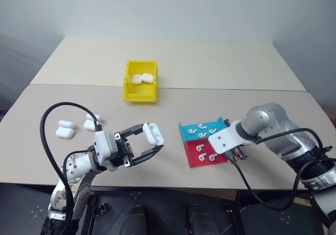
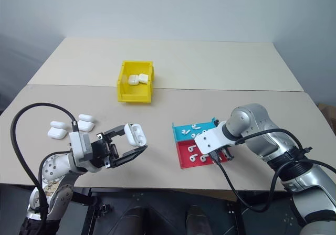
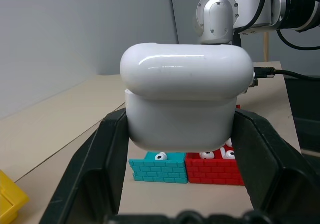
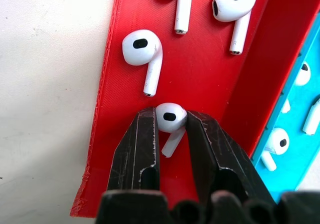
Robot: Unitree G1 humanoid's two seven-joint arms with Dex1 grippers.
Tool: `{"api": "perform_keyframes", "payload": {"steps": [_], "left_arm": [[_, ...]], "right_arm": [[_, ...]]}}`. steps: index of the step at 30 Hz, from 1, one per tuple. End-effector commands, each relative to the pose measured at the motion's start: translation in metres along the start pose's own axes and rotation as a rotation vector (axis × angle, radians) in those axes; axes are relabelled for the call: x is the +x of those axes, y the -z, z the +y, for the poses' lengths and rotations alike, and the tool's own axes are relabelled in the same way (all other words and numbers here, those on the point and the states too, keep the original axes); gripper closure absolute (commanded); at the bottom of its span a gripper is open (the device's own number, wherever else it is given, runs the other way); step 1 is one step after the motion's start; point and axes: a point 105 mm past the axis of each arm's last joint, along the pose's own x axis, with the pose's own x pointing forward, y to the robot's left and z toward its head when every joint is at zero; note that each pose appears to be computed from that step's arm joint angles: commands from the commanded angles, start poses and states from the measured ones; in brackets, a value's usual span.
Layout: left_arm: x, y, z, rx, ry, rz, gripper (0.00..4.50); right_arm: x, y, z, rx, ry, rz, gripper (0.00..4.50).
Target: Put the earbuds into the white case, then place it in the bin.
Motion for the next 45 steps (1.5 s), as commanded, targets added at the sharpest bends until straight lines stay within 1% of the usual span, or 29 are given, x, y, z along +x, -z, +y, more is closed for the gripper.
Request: {"api": "perform_keyframes", "payload": {"steps": [1, 4, 5, 8, 10, 12, 14, 17, 20, 23, 26, 30, 32, 35, 40, 45], "left_arm": [[0.003, -0.012, -0.002, 0.045, 0.013, -0.034, 1.73], [0.004, -0.013, 0.0, 0.037, 0.002, -0.046, 1.73], [0.004, -0.014, 0.0, 0.034, 0.007, -0.057, 1.73], [0.006, -0.016, 0.001, 0.014, 0.023, -0.086, 1.73], [0.009, -0.021, 0.001, -0.047, 0.071, -0.127, 1.73], [0.011, -0.028, 0.001, -0.117, 0.132, -0.186, 1.73], [0.017, -0.034, 0.004, -0.117, 0.15, -0.225, 1.73], [0.024, -0.037, 0.004, -0.132, 0.191, -0.254, 1.73], [0.029, -0.042, 0.002, -0.152, 0.24, -0.276, 1.73], [0.033, -0.042, -0.001, -0.165, 0.314, -0.257, 1.73], [0.036, -0.041, -0.002, -0.166, 0.342, -0.24, 1.73], [0.04, -0.043, -0.003, -0.155, 0.369, -0.232, 1.73], [0.043, -0.043, -0.002, -0.153, 0.368, -0.225, 1.73], [0.047, -0.044, -0.002, -0.155, 0.373, -0.192, 1.73], [0.049, -0.052, 0.0, -0.145, 0.385, -0.188, 1.73], [0.049, -0.053, 0.0, -0.129, 0.388, -0.19, 1.73]], "right_arm": [[-0.002, -0.003, 0.001, -0.017, -0.002, -0.002, 3.85], [-0.007, -0.006, 0.0, -0.007, 0.017, -0.019, 3.85], [-0.013, -0.007, -0.002, 0.0, 0.038, -0.03, 3.85], [-0.034, -0.012, -0.008, 0.032, 0.107, -0.071, 3.85], [-0.059, -0.02, -0.015, 0.081, 0.184, -0.161, 3.85], [-0.087, -0.028, -0.02, 0.124, 0.281, -0.269, 3.85], [-0.114, -0.036, -0.025, 0.17, 0.374, -0.398, 3.85], [-0.15, -0.053, -0.027, 0.196, 0.505, -0.651, 3.85], [-0.175, -0.069, -0.024, 0.196, 0.587, -0.869, 3.85], [-0.19, -0.082, -0.023, 0.183, 0.66, -1.072, 3.85], [-0.197, -0.095, -0.02, 0.125, 0.705, -1.214, 3.85], [-0.193, -0.108, -0.015, 0.058, 0.69, -1.367, 3.85], [-0.189, -0.113, -0.015, 0.033, 0.681, -1.422, 3.85], [-0.182, -0.117, -0.018, 0.002, 0.658, -1.46, 3.85], [-0.172, -0.124, -0.022, -0.045, 0.616, -1.5, 3.85], [-0.157, -0.128, -0.025, -0.082, 0.576, -1.488, 3.85]]}}
